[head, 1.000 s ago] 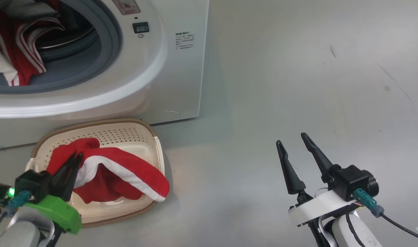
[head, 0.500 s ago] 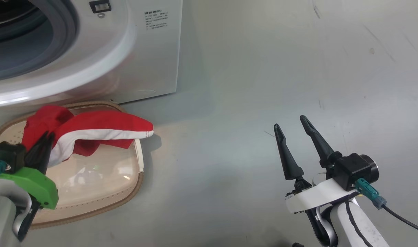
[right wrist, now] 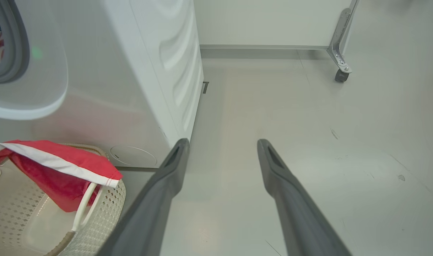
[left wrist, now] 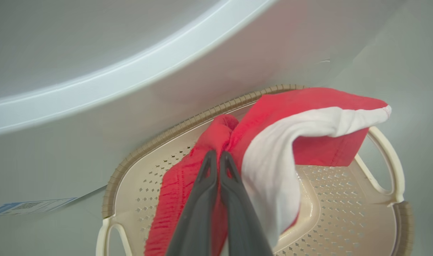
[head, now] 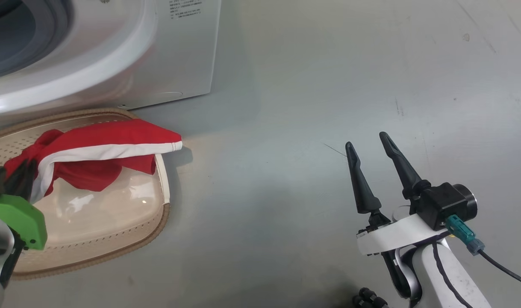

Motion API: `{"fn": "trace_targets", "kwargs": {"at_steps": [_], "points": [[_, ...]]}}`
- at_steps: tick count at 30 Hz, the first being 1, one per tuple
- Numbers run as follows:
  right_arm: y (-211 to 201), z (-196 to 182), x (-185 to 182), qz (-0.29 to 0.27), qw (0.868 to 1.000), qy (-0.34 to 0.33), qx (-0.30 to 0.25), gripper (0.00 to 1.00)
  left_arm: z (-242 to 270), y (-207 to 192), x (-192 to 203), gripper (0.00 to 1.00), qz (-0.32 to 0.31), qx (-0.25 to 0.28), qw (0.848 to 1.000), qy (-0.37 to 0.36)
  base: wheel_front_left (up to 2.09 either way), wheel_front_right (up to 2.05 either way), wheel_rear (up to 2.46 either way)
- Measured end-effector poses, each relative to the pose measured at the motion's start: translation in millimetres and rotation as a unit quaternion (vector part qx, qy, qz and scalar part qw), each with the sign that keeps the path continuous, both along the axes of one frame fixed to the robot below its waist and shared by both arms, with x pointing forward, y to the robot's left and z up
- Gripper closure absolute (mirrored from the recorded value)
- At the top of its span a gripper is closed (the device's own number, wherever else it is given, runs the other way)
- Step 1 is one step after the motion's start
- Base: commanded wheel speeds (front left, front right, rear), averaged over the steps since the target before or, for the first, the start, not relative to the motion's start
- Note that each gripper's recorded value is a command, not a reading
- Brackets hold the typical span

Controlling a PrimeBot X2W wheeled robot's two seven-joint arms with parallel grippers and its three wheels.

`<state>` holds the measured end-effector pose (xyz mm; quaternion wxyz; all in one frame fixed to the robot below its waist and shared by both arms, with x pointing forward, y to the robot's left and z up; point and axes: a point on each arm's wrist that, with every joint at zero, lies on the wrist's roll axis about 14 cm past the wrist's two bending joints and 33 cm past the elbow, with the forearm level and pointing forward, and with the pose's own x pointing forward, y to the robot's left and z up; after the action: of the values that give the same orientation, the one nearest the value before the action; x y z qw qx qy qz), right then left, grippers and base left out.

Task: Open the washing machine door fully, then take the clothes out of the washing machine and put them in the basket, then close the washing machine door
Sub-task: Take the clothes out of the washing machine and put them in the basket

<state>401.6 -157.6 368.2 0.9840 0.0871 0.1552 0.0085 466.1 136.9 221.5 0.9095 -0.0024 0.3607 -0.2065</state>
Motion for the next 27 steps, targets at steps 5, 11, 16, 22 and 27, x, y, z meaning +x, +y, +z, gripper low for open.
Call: {"fn": "trace_targets", "kwargs": {"at_steps": [5, 11, 16, 22, 27], "points": [[1.4, 0.9, 2.1, -0.001, 1.0, -0.003, 0.0, 0.0, -2.1, 13.0, -3.6, 1.0, 0.006, 0.019, 1.0, 0.005, 0.0, 0.0, 0.0], [11.0, 3.5, 5.4, 0.012, 1.0, -0.009, 0.007, 0.0, -6.2, 40.1, -12.0, 1.0, 0.029, 0.049, 0.998, 0.019, 0.0, 0.0, 0.0], [13.1, 3.9, 7.2, 0.015, 1.0, -0.01, 0.009, 0.0, -5.1, 31.0, -11.0, 1.0, 0.025, 0.043, 0.999, 0.015, 0.0, 0.0, 0.0], [16.8, 3.7, 6.7, 0.02, 1.0, -0.01, 0.011, 0.0, -14.3, 17.2, -25.2, 1.0, 0.01, 0.043, 0.998, 0.038, 0.0, 0.0, 0.0], [15.7, 5.1, 6.2, 0.018, 1.0, -0.011, 0.01, 0.0, -25.6, 15.8, -41.6, 0.0, 0.01, 0.052, 0.996, 0.077, 0.0, 0.0, 0.0]]}}
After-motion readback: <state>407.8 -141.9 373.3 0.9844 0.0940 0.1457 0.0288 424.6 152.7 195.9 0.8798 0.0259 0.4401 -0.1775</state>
